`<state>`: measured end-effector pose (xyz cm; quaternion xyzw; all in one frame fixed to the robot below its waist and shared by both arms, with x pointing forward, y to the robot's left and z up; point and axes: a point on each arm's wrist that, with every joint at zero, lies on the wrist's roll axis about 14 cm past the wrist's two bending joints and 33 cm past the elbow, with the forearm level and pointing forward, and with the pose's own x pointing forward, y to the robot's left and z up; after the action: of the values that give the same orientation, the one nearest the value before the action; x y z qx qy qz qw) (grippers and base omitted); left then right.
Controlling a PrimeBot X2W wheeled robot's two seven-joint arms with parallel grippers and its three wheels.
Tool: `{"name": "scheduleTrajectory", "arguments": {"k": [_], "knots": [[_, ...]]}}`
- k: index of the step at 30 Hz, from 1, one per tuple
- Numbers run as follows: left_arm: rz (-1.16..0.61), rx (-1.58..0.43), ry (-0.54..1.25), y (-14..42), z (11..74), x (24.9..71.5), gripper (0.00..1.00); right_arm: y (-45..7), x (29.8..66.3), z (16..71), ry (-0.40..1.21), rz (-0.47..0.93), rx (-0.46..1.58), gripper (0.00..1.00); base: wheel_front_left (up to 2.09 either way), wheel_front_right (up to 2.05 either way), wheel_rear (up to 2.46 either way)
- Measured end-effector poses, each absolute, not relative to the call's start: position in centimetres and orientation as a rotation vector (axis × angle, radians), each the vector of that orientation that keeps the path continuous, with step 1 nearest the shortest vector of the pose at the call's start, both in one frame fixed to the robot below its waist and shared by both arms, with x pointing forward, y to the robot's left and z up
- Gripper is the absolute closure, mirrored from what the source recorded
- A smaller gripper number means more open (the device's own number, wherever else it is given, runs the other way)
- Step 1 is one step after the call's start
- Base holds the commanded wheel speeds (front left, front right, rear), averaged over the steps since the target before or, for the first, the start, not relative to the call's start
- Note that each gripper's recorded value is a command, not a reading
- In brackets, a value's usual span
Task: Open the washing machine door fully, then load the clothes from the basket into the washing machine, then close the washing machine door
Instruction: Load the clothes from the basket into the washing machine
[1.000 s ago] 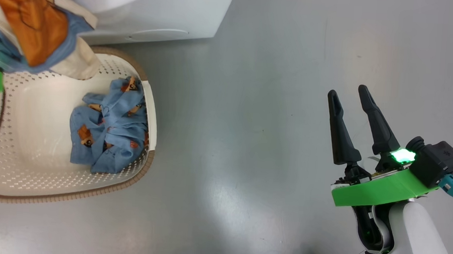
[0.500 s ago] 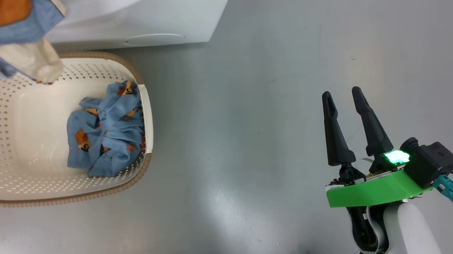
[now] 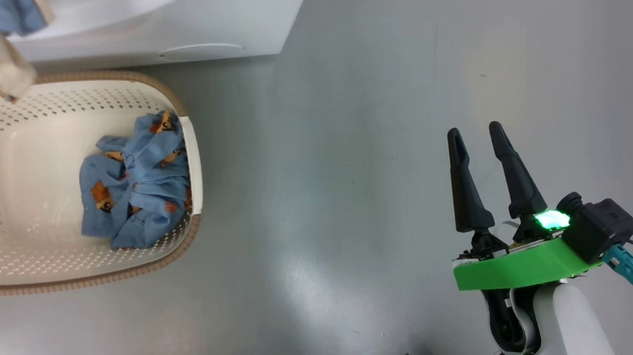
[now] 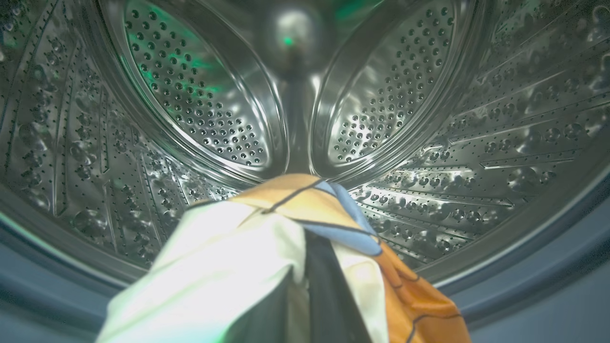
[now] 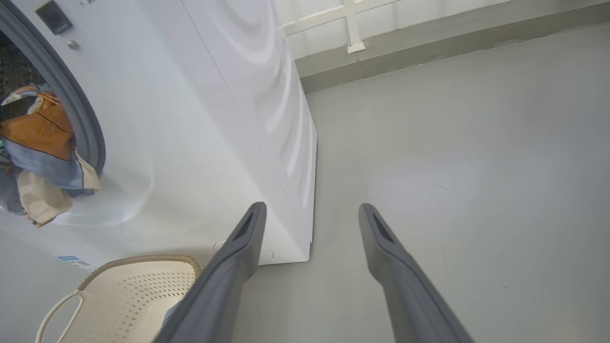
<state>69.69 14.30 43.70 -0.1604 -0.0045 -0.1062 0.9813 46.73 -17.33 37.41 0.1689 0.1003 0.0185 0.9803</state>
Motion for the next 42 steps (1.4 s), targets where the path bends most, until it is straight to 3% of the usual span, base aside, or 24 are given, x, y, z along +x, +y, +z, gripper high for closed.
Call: {"name": "scheduleTrajectory", "arguments": {"k": [6,18,29,38,40,42], "knots": [[-0.222,-0.265,-0.036,13.7,45.3,72.0,1.0,-17.7,46.5,37.2,0.209,0.027,0.337,0.0,0.0,0.0,0.0],[-0.188,-0.181,-0.314,14.6,53.2,74.4,1.0,-18.4,46.1,36.3,0.232,0.0,0.34,0.0,0.0,0.0,0.0],[-0.238,-0.11,-0.072,12.2,44.7,73.4,1.0,-18.2,46.1,36.2,0.236,0.003,0.353,0.0,0.0,0.0,0.0],[-0.23,-0.093,0.063,12.5,41.8,73.3,1.0,-17.9,46.1,36.7,0.227,0.013,0.356,0.0,0.0,0.0,0.0],[-0.229,-0.076,0.113,12.6,40.5,73.0,0.76,-17.9,46.1,36.8,0.223,0.013,0.355,0.0,0.0,0.0,0.0],[-0.221,-0.084,0.172,12.6,39.5,72.8,0.42,-17.9,46.1,36.9,0.221,0.012,0.354,0.0,0.0,0.0,0.0]]}}
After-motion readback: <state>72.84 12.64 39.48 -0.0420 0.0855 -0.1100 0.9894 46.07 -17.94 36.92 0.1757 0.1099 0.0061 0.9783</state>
